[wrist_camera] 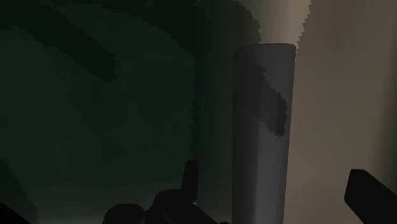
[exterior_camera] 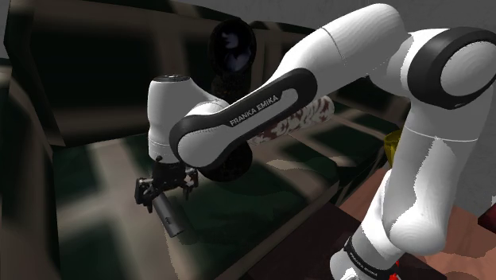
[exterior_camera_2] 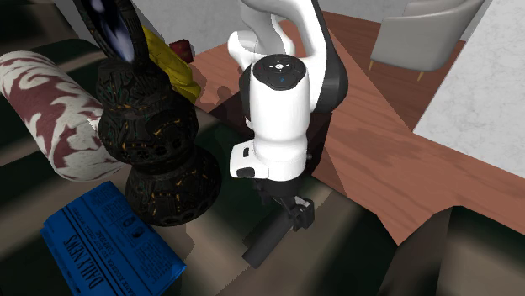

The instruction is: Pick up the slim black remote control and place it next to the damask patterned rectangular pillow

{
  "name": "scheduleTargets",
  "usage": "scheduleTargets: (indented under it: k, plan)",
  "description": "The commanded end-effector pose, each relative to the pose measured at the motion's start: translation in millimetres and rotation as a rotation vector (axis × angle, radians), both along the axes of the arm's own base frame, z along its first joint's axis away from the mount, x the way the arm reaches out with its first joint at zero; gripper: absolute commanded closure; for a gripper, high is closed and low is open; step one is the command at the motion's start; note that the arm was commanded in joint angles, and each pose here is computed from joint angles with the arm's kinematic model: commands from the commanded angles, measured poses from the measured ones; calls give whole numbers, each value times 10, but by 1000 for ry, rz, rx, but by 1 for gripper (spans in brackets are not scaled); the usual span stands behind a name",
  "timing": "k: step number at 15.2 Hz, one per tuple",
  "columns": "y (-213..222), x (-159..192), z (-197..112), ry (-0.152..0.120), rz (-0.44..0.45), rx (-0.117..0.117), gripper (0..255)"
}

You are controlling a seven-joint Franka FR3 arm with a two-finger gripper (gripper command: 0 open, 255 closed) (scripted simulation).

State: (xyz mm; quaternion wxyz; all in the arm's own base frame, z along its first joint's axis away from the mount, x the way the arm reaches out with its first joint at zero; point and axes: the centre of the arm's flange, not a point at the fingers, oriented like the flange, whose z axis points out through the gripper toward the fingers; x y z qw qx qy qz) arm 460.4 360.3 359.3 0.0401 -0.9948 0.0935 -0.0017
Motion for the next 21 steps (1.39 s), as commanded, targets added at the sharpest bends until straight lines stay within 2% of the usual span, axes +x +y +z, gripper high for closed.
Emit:
scheduleTargets:
  k: [1,5,12,13,21]
  plan:
    - [21,8,-99,0,-1,1,0]
    - [36,10,-287,0,-1,1,0]
    - [36,10,-287,0,-1,1,0]
    - [36,10,-287,0,-1,1,255]
    - [42,-9,-299,0,-1,1,255]
